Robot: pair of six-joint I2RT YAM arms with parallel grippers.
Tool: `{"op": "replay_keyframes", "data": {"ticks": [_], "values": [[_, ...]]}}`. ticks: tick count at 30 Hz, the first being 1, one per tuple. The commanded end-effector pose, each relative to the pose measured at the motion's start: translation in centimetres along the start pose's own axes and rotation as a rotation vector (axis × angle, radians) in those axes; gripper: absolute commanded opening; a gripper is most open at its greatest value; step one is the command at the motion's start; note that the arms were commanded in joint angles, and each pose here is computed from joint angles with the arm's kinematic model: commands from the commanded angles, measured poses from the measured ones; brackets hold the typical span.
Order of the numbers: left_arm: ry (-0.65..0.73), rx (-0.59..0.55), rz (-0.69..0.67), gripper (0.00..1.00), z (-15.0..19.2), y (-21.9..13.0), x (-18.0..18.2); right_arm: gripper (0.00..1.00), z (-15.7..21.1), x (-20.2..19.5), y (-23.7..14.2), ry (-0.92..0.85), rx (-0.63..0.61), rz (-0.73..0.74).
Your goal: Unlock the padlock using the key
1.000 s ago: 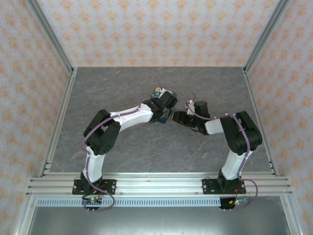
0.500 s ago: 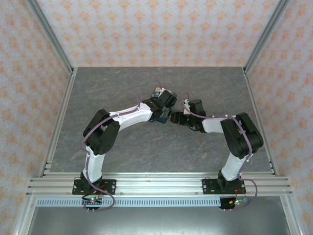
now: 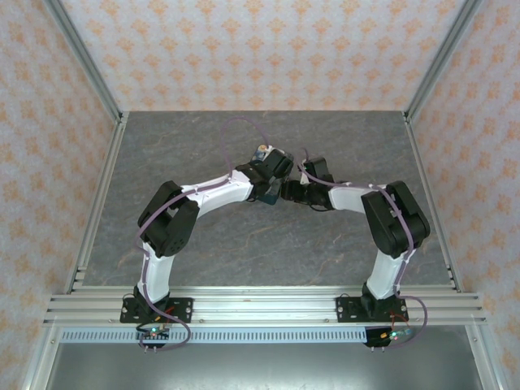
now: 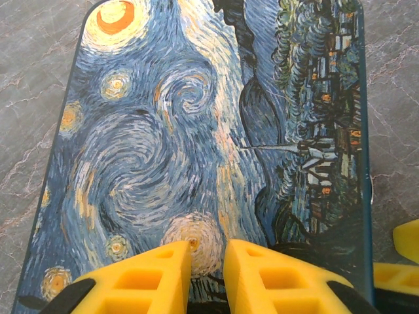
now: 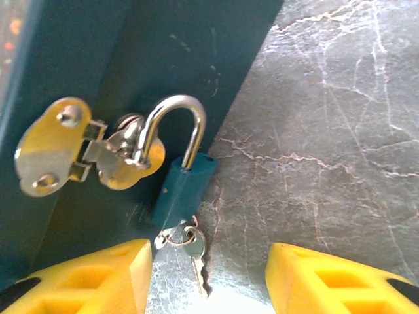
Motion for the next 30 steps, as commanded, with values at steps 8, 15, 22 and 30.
{"op": "replay_keyframes", "data": {"ticks": [8, 15, 22, 30], "values": [[0.211, 0.626, -0.297, 0.2, 16.4, 4.5, 9.3, 0.51, -5.2, -6.8, -2.3, 0.231, -0.336, 0.183], [0.194, 0.588, -0.288, 0.21, 15.1, 4.1, 9.1, 0.51, -5.6, -4.3, -4.1, 0.226, -0.347, 0.052], [0.132, 0.472, -0.249, 0.33, 10.5, 1.3, 8.6, 0.52, -4.8, -3.1, -4.8, 0.297, -0.359, -0.047], [0.003, 0.341, -0.219, 0.56, 4.4, -2.0, 9.6, 0.48, -5.1, 0.9, -2.8, 0.304, -0.285, -0.141]]}}
Point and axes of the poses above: each hand's point on the last joint's axis, 136 mm out from that joint toward the fingers, its own y axis out along the fingers, its own x axis along the line the jaws close on, z = x × y, the point moved 3 cm from there along -y, back along the fingers, and after that the axes turned 12 degrees about -y, right-handed, at the moved point
